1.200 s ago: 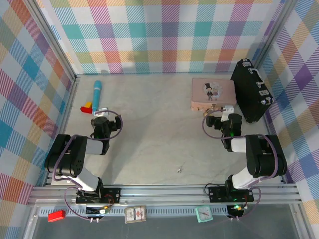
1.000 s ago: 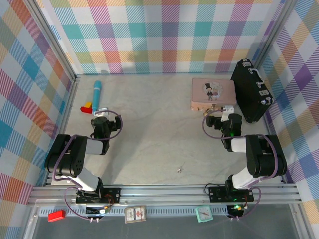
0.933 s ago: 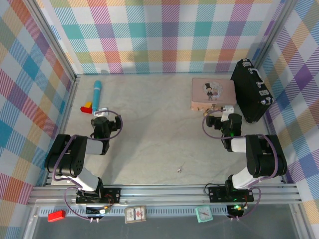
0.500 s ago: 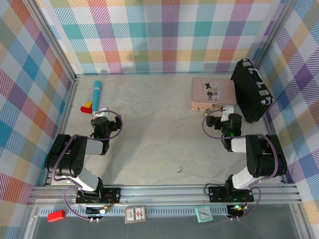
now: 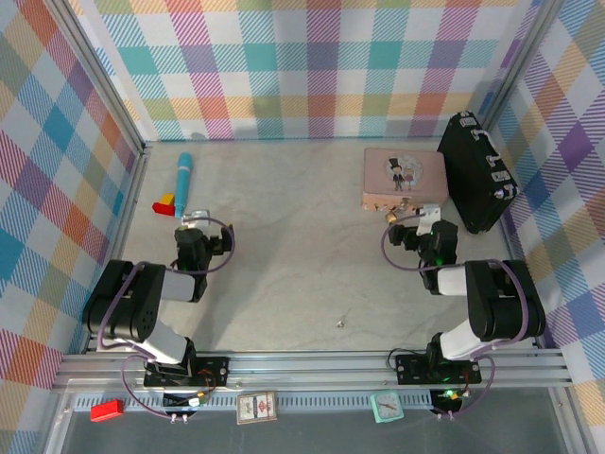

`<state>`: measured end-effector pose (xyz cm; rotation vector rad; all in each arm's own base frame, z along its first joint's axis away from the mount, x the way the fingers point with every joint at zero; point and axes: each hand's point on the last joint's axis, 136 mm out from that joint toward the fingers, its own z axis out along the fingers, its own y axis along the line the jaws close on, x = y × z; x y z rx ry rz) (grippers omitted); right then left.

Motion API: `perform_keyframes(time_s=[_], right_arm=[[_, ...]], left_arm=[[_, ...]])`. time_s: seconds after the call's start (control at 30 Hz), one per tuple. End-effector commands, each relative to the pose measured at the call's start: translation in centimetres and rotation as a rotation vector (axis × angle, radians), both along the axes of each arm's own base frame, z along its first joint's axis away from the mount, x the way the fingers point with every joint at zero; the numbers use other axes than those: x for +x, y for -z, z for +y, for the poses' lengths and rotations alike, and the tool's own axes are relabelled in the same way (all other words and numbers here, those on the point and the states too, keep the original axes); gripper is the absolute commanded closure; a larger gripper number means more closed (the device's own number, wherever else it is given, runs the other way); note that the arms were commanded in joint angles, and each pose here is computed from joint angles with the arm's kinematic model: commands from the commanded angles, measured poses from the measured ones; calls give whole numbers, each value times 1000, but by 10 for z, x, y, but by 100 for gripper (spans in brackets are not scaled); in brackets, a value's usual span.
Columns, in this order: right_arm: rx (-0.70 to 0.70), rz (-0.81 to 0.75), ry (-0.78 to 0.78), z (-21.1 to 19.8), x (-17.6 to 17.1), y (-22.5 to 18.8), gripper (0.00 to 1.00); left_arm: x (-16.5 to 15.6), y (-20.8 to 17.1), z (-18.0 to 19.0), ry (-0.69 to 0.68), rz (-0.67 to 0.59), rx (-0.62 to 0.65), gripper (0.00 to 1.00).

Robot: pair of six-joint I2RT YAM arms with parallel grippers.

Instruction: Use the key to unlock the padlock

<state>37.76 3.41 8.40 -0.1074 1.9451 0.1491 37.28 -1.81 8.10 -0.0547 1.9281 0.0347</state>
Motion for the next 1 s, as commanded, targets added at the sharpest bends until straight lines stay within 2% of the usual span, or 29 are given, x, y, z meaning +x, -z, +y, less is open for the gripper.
perform_keyframes(time_s=[0.0,0.17,0.3,0.4,0.5,0.6,0.67,0.7,0.83,0.9,0.97], right_arm=[[-26,-113,-66,12,-3,-26,1],[-93,-125,-123,32,-16,-42,1],[-98,-139,-169,51,-28,-69,1],[43,-113,-125,50,-39,-94,1],[187,-48,-91,51,-53,-117,1],[305,49,-84,55,-68,-136,1],[371,136,-28,51,-79,-138,1],[388,163,-10,50,-83,-137,1],[521,284,193,30,-102,-116,1],[520,289,113,41,-107,-116,1],[534,339,103,44,-115,-109,1]], left_arm=[[-6,-39,-7,27,-137,22,0],[-22,-64,-18,52,-157,21,0],[-31,-98,-13,-22,-197,-157,0],[-43,-123,-17,-29,-210,-292,0],[-60,-128,10,-252,-104,-437,0],[-72,-127,16,-330,20,-457,0],[-90,-109,23,-439,155,-487,0],[-94,-106,23,-449,187,-484,0],[-94,-90,-14,-239,319,-497,0],[-93,-92,-51,-23,351,-550,0],[-98,-98,-77,105,361,-585,0]])
